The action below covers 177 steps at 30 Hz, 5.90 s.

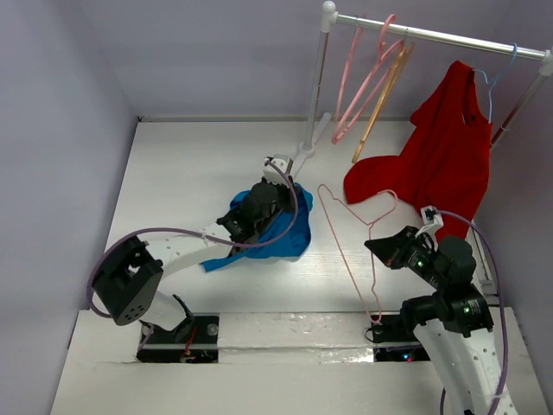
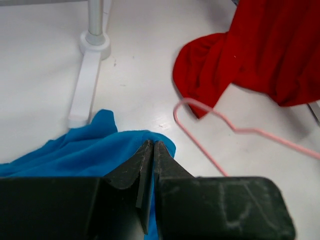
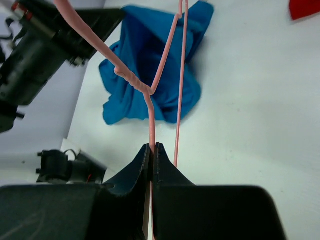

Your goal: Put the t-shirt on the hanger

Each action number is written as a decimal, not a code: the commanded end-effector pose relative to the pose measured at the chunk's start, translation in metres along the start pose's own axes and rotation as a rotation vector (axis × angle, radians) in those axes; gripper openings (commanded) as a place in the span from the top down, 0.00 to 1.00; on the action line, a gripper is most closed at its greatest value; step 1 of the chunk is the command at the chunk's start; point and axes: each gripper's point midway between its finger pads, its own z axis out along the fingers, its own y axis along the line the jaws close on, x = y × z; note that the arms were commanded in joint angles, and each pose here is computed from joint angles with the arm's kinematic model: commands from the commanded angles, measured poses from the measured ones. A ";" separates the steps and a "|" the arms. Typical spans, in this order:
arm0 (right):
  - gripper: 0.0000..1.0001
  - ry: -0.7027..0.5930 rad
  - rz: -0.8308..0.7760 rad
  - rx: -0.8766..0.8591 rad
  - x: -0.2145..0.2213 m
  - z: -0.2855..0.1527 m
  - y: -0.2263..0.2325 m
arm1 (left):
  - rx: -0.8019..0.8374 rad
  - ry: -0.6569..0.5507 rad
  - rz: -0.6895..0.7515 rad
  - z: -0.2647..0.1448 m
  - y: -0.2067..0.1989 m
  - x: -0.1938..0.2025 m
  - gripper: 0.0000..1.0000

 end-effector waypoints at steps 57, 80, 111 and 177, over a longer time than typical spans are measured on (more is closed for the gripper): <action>1.00 -0.427 -0.363 -0.114 -0.037 0.172 0.134 | 0.125 -0.236 -0.208 -0.142 -0.032 -0.117 1.00; 1.00 -0.646 -0.464 -0.165 -0.085 0.135 0.209 | 0.404 -0.270 -0.099 -0.179 -0.083 -0.145 1.00; 1.00 -0.578 -0.338 -0.404 -0.059 0.109 0.199 | 0.087 -0.401 -0.309 -0.106 -0.059 -0.220 0.47; 0.49 -0.254 -0.416 -0.297 0.013 0.124 0.145 | 0.132 -0.477 -0.635 -0.081 0.003 -0.190 1.00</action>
